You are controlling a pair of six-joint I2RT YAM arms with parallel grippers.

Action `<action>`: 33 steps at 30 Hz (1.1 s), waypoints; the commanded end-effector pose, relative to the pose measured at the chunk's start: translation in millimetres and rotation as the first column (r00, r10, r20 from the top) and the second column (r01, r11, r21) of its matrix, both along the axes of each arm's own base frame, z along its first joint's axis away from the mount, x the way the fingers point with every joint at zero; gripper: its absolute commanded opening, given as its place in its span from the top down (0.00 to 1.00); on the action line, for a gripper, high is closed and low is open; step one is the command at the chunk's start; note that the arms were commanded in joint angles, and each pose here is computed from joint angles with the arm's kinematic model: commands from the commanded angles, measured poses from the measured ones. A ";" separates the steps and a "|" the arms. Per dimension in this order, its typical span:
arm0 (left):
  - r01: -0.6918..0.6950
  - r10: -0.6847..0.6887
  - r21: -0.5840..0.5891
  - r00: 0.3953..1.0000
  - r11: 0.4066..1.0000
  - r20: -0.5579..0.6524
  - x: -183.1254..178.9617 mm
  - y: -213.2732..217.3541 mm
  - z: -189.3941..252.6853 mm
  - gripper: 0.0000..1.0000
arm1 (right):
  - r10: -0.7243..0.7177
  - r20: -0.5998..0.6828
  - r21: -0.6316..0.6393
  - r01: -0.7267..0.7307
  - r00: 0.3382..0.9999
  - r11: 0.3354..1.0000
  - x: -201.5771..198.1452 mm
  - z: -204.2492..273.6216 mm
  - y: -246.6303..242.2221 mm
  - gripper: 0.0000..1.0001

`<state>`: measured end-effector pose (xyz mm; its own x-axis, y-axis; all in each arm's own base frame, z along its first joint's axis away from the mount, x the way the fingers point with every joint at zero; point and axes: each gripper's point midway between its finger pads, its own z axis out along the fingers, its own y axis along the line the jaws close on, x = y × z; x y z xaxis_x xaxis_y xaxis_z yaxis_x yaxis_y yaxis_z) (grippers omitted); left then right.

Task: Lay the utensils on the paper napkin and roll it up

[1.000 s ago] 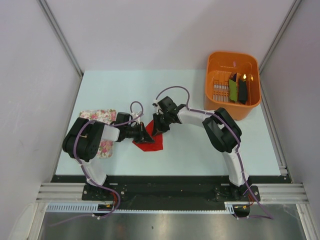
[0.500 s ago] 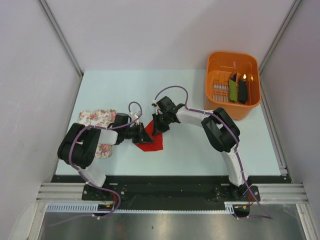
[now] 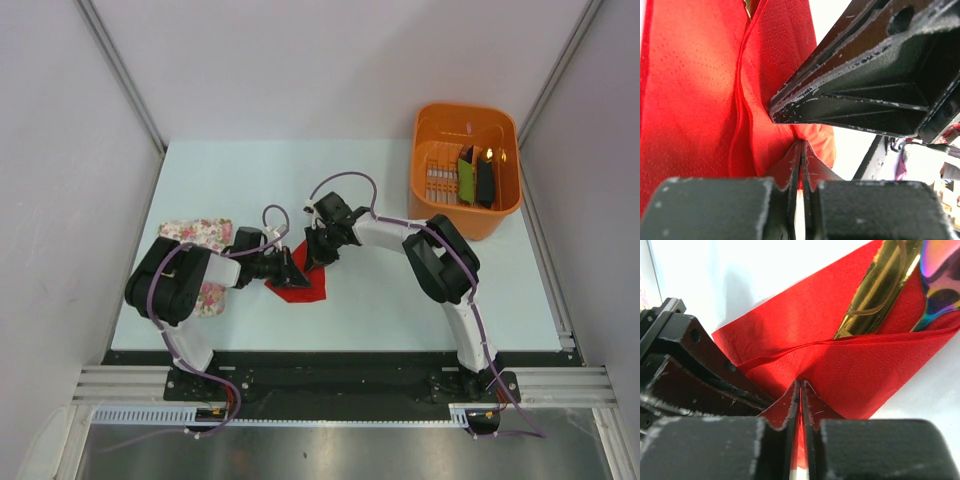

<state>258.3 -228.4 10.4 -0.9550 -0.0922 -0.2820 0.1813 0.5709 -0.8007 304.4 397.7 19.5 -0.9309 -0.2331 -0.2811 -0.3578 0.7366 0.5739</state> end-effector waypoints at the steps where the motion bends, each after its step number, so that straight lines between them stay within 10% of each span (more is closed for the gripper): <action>1: -0.040 0.051 0.150 0.996 0.988 -0.069 -7.7 19.4 -43.2 0.98 | 0.004 0.040 -0.036 -0.003 0.999 0.999 11.1 -10.5 -5.3 0.89; 11: -0.043 0.053 0.160 0.997 0.986 -0.061 -6.0 22.2 -40.3 1.00 | 0.008 0.216 0.064 -0.022 0.976 0.998 35.4 65.5 5.9 0.80; 33: -0.041 0.040 0.100 0.999 0.994 0.007 0.1 15.9 -14.0 0.89 | 0.088 0.105 -0.213 -0.064 0.991 0.975 4.2 -50.2 -22.5 0.87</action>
